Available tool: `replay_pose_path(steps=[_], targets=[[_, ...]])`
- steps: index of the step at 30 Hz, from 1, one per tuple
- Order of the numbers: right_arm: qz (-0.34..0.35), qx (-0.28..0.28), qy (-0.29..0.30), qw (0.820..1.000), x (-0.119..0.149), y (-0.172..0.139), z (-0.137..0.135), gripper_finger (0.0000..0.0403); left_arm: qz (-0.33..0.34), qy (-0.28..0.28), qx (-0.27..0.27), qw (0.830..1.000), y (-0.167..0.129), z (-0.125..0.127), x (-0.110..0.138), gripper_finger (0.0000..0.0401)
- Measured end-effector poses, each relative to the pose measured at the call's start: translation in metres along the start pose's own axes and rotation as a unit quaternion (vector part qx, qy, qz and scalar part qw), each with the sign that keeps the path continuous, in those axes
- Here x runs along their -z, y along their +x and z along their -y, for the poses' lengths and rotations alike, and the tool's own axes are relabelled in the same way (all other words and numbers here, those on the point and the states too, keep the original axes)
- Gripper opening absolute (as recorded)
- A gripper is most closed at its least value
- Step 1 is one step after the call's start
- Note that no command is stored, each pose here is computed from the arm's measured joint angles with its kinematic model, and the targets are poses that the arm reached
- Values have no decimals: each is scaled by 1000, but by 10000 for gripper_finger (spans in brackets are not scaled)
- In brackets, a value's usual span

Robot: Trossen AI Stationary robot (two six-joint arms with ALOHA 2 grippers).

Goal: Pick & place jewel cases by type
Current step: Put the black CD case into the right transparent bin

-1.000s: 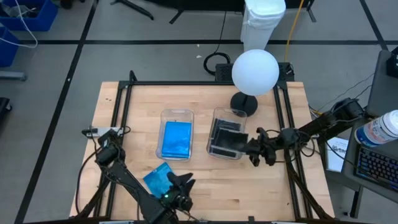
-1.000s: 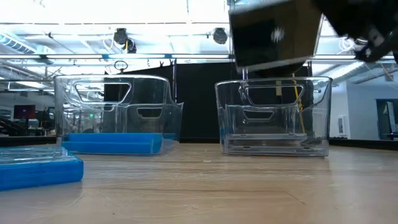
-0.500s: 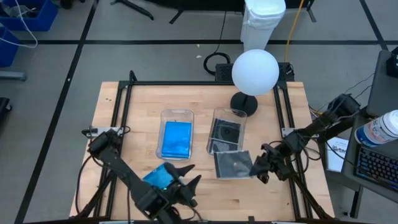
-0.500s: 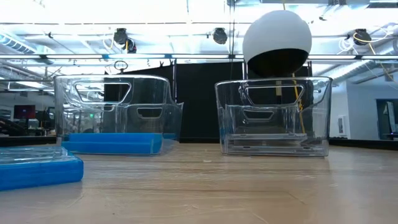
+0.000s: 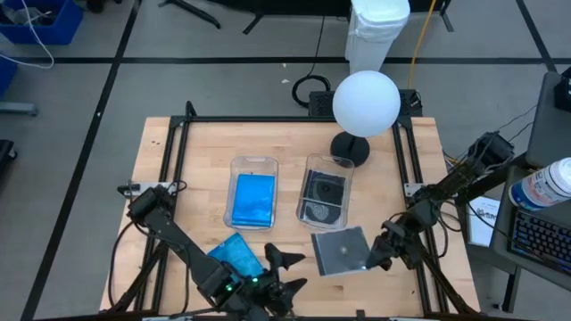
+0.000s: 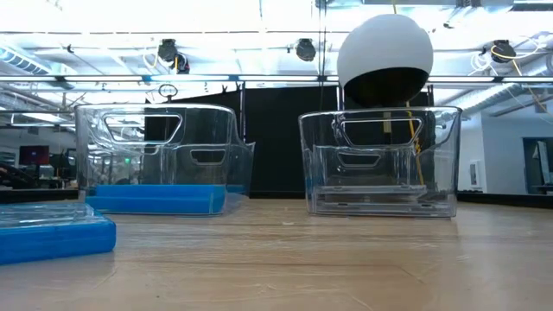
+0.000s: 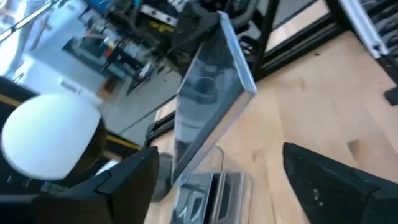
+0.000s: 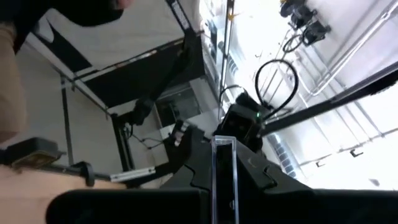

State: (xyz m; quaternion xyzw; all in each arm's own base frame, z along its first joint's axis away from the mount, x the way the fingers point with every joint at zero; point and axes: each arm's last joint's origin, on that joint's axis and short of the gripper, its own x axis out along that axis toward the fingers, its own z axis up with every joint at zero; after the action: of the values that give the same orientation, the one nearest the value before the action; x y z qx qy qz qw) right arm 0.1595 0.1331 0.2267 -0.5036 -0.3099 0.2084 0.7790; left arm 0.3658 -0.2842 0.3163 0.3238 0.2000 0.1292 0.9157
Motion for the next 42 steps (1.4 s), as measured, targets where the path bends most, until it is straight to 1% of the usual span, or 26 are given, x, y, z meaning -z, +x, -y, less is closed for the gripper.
replay_pose_path(steps=[2, 5, 9, 11, 13, 16, 22, 26, 30, 34, 37, 42], targets=[[6, 1, 0, 1000, -2, 0, 0, 20, 6, 9, 10, 1000, 5, -3, -1, 351], [7, 3, -8, 1000, -3, 0, 0, 20, 14, 17, 24, 999, 15, -9, -2, 351], [3, 12, -12, 1000, -2, 0, 2, 20, 25, 8, 38, 999, 30, -19, -3, 327], [-15, 18, -12, 1000, -1, 0, 2, 20, 20, 2, 37, 999, 37, -23, -1, 309], [-40, 29, -17, 999, 0, 0, 3, 20, 17, 2, 34, 999, 41, -25, 0, 290], [-71, 41, -25, 996, 4, 0, 5, 20, 21, 10, 50, 999, 44, -27, 1, 257], [-76, 43, -21, 996, 5, -1, 6, 20, 15, -1, 47, 999, 51, -32, 3, 191], [-76, 42, -14, 996, 5, -1, 5, 25, 14, 8, 45, 999, 53, -33, 3, 141], [-76, 44, -12, 996, 5, -1, 6, 26, 7, 11, 28, 1000, 54, -35, 4, 85], [-76, 51, 0, 996, 5, -1, 7, 22, 3, 35, 21, 999, 53, -34, 5, 36], [-75, 55, 14, 996, 5, -1, 7, 28, 5, 50, 21, 999, 50, -32, 4, 32], [-73, 57, 22, 995, 5, -1, 8, 40, 4, 39, 20, 999, 50, -31, 4, 35]])
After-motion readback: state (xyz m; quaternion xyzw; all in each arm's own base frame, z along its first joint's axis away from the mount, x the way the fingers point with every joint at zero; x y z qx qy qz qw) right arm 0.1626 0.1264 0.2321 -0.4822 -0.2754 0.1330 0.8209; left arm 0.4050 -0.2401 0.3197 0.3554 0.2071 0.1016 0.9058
